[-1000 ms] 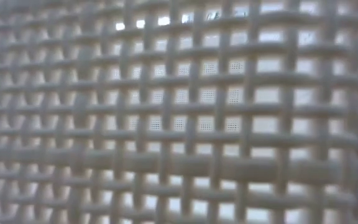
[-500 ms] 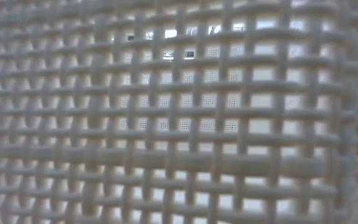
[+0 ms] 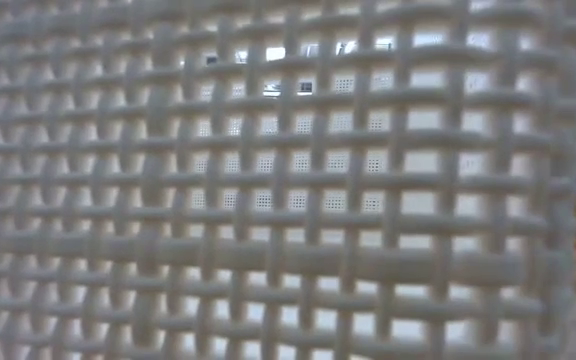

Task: Pick & place medical supplies in basket/bin
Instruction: Put the green bandage into the blue bin, then adjust the white laundry bin

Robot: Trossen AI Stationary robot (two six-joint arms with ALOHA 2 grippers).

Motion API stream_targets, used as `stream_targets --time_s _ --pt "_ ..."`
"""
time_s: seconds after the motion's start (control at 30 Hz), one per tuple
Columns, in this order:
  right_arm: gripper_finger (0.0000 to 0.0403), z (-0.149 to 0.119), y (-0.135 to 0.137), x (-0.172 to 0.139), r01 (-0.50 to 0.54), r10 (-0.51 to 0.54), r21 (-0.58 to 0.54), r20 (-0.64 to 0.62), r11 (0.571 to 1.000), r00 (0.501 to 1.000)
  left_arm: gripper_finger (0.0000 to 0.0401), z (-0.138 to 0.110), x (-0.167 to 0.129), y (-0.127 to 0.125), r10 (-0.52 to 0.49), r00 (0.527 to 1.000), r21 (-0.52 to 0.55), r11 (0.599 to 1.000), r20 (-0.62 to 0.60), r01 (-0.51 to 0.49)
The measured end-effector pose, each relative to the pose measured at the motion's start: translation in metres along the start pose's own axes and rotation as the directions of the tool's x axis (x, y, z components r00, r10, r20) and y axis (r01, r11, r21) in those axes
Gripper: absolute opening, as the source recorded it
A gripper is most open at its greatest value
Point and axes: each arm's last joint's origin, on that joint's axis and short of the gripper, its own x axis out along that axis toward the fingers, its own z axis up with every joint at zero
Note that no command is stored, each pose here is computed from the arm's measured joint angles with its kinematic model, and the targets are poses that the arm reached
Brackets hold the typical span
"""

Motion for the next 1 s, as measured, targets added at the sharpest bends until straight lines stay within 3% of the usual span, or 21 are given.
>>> stream_targets --time_s 0.33,0.6,0.9,1.0 --pt "0.0208 -0.002 0.003 -0.003 0.007 -0.008 0.018 0.028 1.0 1.0 0.0155 0.0 0.0 0.0 0.0 1.0 0.0 1.0 0.0 0.0" --pt "0.0219 -0.004 0.005 -0.006 0.007 -0.01 0.041 0.067 0.999 0.998 0.0155 0.0 0.0 0.0 0.0 1.0 0.0 1.0 0.001 0.0" --pt "0.0219 -0.024 0.006 -0.038 0.031 -0.044 0.058 0.246 0.998 0.968 0.0155 0.0 0.0 0.0 0.0 1.0 -0.008 1.0 0.003 0.0" --pt "0.0219 -0.043 -0.004 -0.053 -0.041 0.002 0.108 0.337 0.993 0.941 0.0155 0.0 0.0 0.0 0.0 1.0 -0.014 1.0 0.002 0.0"
